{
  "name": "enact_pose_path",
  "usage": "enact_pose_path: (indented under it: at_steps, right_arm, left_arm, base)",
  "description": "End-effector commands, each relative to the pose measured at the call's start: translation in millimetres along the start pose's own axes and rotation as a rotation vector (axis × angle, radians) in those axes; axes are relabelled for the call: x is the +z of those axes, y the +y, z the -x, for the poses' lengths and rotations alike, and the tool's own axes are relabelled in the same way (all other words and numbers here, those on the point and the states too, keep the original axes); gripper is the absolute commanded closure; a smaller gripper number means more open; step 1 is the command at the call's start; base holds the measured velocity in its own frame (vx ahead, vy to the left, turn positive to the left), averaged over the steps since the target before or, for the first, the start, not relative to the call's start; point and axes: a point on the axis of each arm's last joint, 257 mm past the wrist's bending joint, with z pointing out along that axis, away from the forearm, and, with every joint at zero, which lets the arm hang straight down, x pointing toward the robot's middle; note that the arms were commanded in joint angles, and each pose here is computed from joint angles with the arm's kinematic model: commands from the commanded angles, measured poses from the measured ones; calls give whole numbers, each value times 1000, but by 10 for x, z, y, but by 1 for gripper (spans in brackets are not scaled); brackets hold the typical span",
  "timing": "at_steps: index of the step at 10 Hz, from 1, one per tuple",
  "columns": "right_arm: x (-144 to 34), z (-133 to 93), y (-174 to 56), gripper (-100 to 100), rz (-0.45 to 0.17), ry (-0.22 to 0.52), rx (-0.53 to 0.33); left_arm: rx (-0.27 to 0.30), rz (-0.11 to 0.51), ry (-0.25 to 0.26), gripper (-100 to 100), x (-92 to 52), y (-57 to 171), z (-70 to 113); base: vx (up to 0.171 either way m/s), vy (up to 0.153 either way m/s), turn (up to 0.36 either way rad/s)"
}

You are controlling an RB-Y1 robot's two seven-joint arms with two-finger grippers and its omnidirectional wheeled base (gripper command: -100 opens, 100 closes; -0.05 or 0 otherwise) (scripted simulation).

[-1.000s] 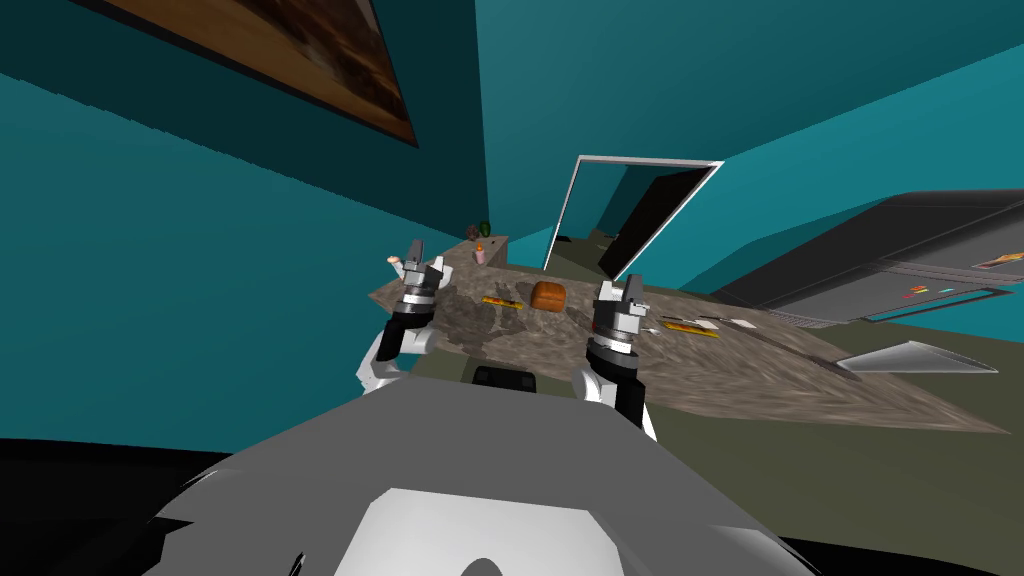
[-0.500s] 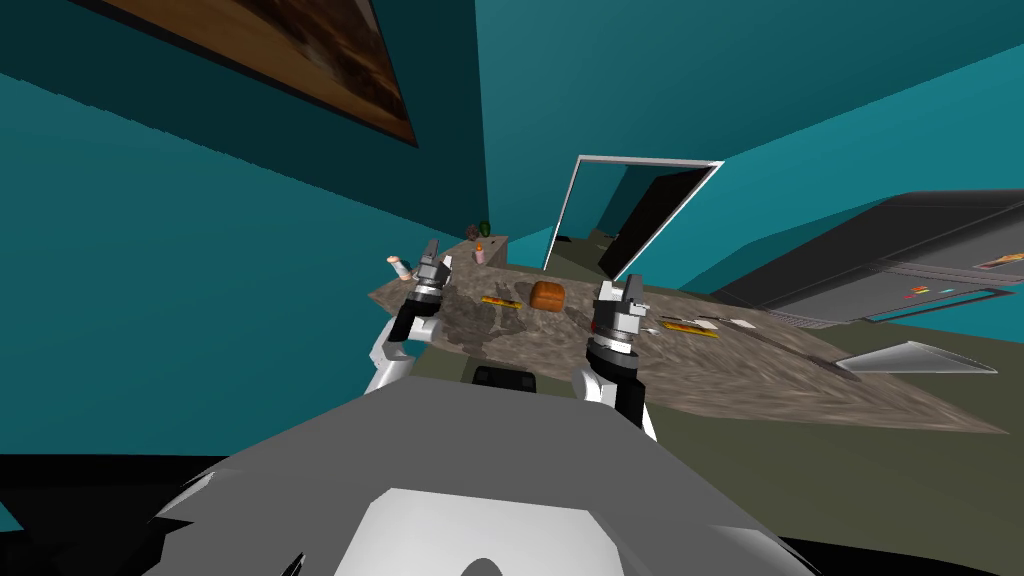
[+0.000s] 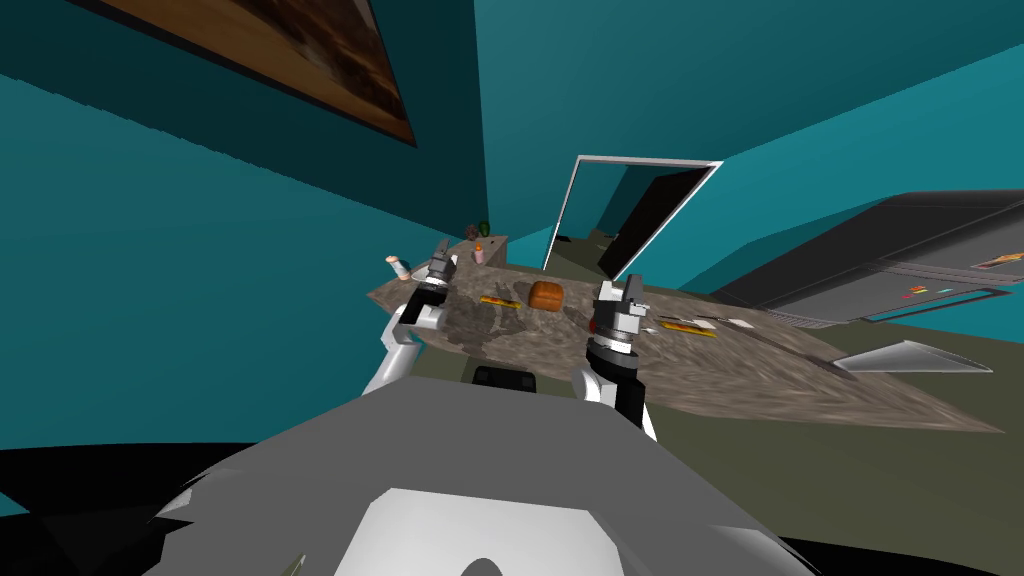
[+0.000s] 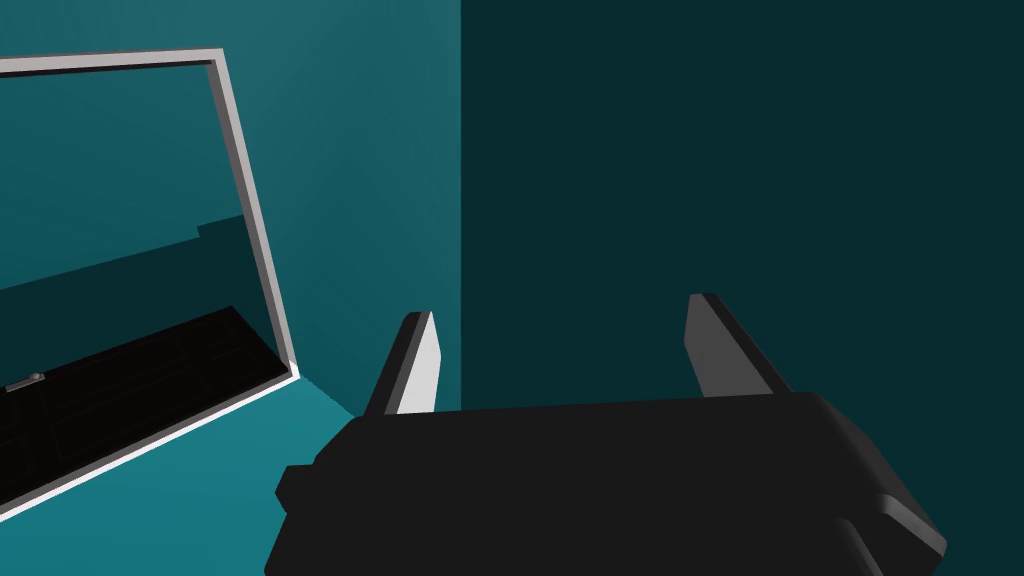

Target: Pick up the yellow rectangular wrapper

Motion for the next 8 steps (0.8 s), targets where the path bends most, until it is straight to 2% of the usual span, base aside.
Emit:
enact_pose_path:
  at_steps: [1,2,3,5,7,8]
  right_arm:
    - [0,0,0,0,0,0,0]
    - [0,0,0,0,0,0,0]
    - [0,0,0,0,0,0,0]
    - [0,0,0,0,0,0,0]
    - [0,0,0,0,0,0,0]
    - [0,0,0,0,0,0,0]
  left_arm:
    - [18,49,8,-100,127,182,13]
    - [16,60,10,-100,194,185,-3]
    - [33,96,14,-100,277,329,22]
    - [48,145,18,-100,428,472,40]
    - [47,173,19,-100,472,550,31]
    - [63,214,20,-100,572,684,70]
  base:
    - [-3,-23,-5]
    - [-5,-21,-1]
    - [-4,-28,-9]
    - [-2,-25,-8]
    - [1,-18,-2]
    - [-1,-22,-15]
